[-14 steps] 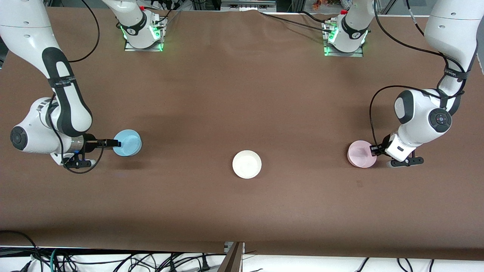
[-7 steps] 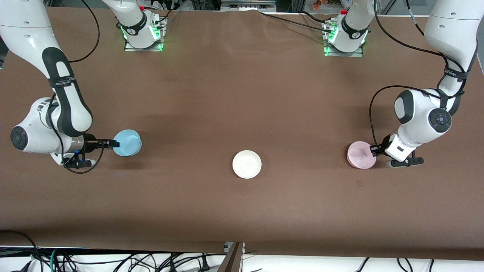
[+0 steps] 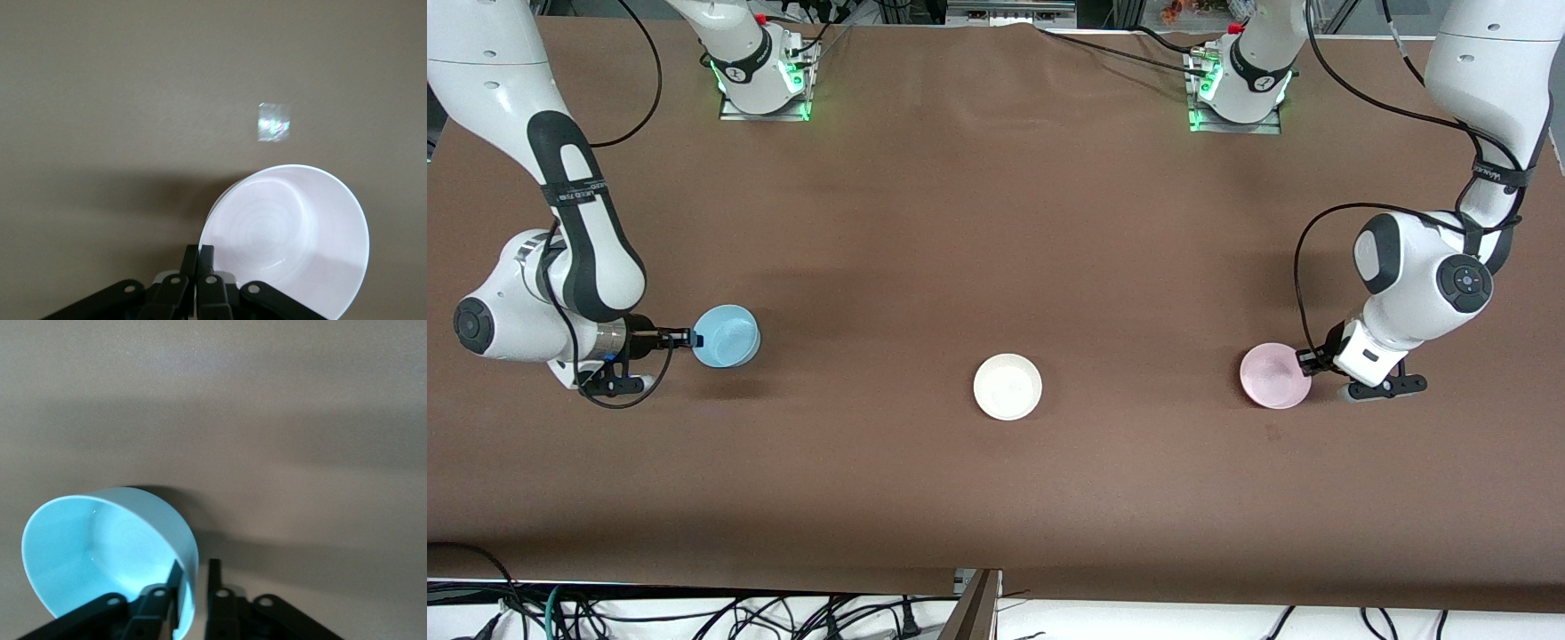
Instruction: Stack pink and blue bowls on white bowl
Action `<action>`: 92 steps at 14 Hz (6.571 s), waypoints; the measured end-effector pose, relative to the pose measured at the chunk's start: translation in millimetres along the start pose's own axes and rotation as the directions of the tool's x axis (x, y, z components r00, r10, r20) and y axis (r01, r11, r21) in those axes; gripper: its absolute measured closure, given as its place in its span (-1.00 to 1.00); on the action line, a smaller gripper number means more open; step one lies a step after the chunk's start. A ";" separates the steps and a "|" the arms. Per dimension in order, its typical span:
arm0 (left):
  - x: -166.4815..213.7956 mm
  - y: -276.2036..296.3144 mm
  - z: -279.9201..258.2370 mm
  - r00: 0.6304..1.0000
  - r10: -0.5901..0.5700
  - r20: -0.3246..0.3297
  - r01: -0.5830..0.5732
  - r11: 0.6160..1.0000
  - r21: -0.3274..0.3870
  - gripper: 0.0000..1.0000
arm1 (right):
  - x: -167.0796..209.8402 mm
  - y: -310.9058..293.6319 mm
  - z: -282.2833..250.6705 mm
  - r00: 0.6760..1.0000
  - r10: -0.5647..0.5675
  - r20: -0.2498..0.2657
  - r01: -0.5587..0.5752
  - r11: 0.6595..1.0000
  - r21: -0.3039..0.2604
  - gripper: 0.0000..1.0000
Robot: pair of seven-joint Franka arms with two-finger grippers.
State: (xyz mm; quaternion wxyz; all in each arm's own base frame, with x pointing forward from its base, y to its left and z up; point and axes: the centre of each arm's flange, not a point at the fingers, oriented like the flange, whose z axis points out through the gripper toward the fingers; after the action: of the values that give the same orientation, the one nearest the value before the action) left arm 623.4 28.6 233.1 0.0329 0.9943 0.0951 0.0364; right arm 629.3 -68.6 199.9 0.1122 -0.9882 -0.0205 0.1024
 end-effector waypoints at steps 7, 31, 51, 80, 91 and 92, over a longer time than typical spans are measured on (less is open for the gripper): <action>-0.9 119.4 -30.4 0.991 -0.132 0.002 0.132 0.989 -0.064 0.95 | 0.0 -4.2 -2.8 1.000 -0.006 0.008 0.006 1.000 0.007 0.95; -102.5 440.3 -0.2 0.914 -0.403 0.053 0.406 0.903 -0.142 0.95 | 22.3 -111.8 -64.8 0.998 -0.020 0.060 0.017 0.999 0.044 0.95; -93.8 434.1 26.6 0.900 -0.433 0.057 0.436 0.891 -0.122 0.85 | 23.1 -245.5 -60.5 0.982 0.182 0.040 -0.183 0.983 0.031 0.95; 73.1 80.4 -308.9 0.985 0.008 0.173 -0.022 0.996 0.081 0.09 | 12.8 -507.8 45.7 0.857 0.481 -0.186 -0.433 0.867 0.248 0.95; 6.4 62.5 -382.0 0.971 0.142 0.191 -0.165 0.980 0.114 -0.03 | 11.4 -510.6 61.5 0.863 0.469 -0.190 -0.425 0.876 0.229 0.95; 0.7 57.7 -379.3 0.972 0.141 0.189 -0.163 0.981 0.106 -0.03 | 11.5 -510.4 62.3 0.863 0.469 -0.189 -0.426 0.876 0.228 0.95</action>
State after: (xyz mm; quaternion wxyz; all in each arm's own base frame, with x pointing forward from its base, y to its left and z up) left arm 605.0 -5.6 614.8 -0.0219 0.9980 0.0171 -0.0572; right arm 618.6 442.9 253.5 0.1750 -0.9566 0.2328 0.0076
